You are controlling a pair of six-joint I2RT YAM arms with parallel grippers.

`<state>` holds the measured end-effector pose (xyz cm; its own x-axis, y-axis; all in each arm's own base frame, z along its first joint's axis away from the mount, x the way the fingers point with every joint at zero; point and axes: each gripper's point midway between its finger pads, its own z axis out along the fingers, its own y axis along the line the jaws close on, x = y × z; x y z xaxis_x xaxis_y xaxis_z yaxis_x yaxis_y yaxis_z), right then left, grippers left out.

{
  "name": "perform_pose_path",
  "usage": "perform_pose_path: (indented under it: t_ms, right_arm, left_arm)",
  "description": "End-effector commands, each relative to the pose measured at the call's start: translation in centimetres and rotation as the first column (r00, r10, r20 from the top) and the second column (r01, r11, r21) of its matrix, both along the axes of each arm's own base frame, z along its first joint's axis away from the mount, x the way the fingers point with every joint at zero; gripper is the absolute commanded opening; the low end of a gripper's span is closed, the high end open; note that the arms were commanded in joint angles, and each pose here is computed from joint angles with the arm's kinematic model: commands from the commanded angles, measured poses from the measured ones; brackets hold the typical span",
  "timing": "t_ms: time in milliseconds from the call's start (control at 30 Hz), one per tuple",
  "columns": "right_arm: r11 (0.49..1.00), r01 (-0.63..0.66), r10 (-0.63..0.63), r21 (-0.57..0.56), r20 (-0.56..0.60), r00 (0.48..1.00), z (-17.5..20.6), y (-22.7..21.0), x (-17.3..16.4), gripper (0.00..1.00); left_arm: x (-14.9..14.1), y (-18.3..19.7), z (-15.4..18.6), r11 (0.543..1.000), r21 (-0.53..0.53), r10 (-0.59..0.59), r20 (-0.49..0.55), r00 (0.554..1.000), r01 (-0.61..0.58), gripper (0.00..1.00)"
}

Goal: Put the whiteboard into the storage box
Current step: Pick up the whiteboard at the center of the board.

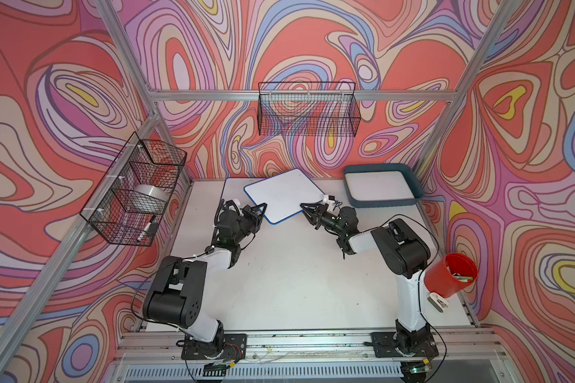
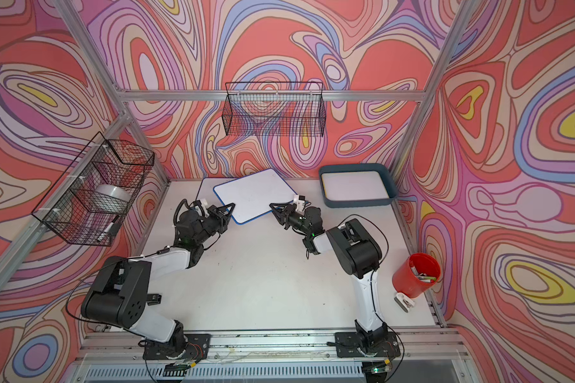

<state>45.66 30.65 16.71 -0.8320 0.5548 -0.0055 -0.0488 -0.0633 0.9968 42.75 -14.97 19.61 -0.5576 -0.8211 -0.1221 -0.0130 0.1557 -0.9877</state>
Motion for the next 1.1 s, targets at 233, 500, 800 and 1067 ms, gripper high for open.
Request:
perform_pose_path:
  t_ms: [233,500,800,1067]
  right_arm:
    - [1.0,0.03,-0.03,0.003,0.024,0.999,0.3,-1.1,0.6,0.16]
    - [0.997,0.077,-0.076,-0.016,0.035,0.997,0.7,-3.8,0.8,0.03]
    - [0.992,0.12,-0.118,-0.037,0.046,0.992,0.8,-6.1,1.4,0.0]
    - [0.989,0.137,-0.133,-0.061,0.064,0.989,1.4,-7.2,1.7,0.0]
  left_arm:
    - [-0.8,-4.4,1.5,0.989,-0.045,-0.133,0.114,0.985,0.138,0.0]
    - [-0.3,-4.9,-0.1,0.985,-0.091,-0.136,0.093,0.986,0.144,0.0]
    - [-0.1,-5.5,-1.2,0.984,-0.078,-0.159,0.055,0.986,0.163,0.11]
    - [0.0,-5.4,-1.2,0.984,-0.077,-0.156,0.056,0.986,0.16,0.18]
